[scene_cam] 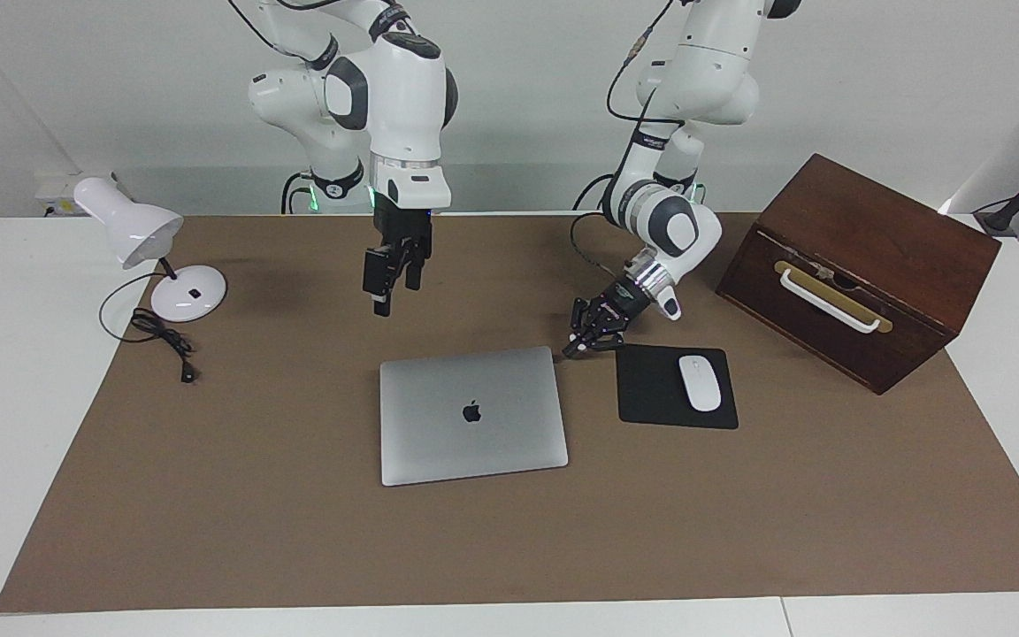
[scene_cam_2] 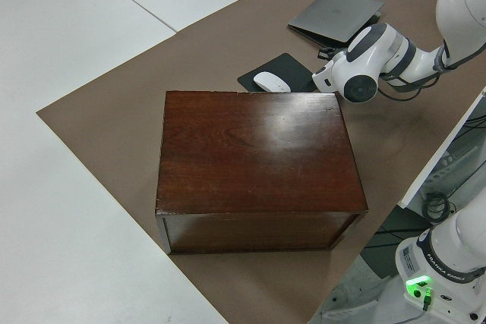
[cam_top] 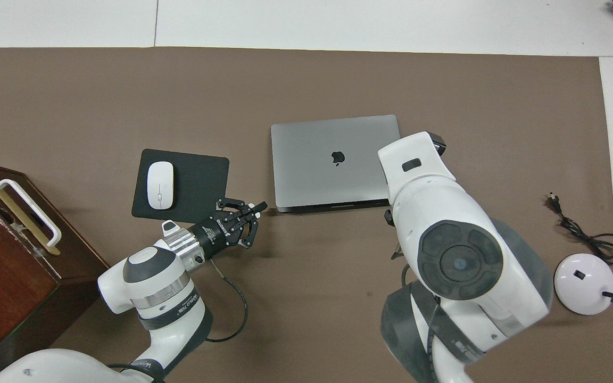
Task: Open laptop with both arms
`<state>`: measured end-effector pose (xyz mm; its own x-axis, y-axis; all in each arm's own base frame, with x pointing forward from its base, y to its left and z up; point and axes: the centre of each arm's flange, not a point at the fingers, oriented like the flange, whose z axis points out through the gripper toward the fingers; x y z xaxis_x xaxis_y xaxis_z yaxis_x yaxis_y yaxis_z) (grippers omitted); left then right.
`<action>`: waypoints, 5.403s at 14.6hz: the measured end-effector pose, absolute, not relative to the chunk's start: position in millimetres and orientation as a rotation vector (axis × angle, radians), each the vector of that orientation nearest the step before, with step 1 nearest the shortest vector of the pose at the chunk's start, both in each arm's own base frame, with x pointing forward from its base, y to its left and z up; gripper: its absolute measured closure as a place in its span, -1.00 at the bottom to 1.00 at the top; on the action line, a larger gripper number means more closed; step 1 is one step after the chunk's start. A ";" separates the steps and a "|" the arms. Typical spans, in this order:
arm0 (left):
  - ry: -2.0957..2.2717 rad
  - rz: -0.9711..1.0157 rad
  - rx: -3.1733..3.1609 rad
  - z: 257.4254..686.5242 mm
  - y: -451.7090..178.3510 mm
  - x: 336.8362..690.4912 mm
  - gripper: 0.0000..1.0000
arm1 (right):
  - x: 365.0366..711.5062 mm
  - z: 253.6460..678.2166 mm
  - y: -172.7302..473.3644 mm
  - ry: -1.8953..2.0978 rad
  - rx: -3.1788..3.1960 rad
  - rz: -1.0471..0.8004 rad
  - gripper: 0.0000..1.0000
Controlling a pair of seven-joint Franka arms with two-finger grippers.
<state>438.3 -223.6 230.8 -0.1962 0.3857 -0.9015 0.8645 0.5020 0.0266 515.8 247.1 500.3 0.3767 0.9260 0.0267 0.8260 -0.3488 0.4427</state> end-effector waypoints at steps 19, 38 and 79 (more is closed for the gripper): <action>1.820 -0.618 1.042 224.2 -258.1 436.4 0.98 | 531.0 380.9 309.0 1.767 2.118 0.398 -1.00; 1.852 -0.588 1.027 223.3 -273.9 449.2 0.98 | 514.9 317.8 347.3 1.780 2.039 0.403 -1.00; 1.846 -0.593 1.021 221.8 -277.0 454.4 0.98 | 541.1 353.5 348.1 1.721 2.009 0.501 -1.00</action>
<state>454.4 -277.0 221.8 -0.2378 0.4005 -0.8849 0.8410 0.5406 0.0187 541.1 348.1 353.5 0.1574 0.9874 -0.0135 0.8257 -0.1241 0.5502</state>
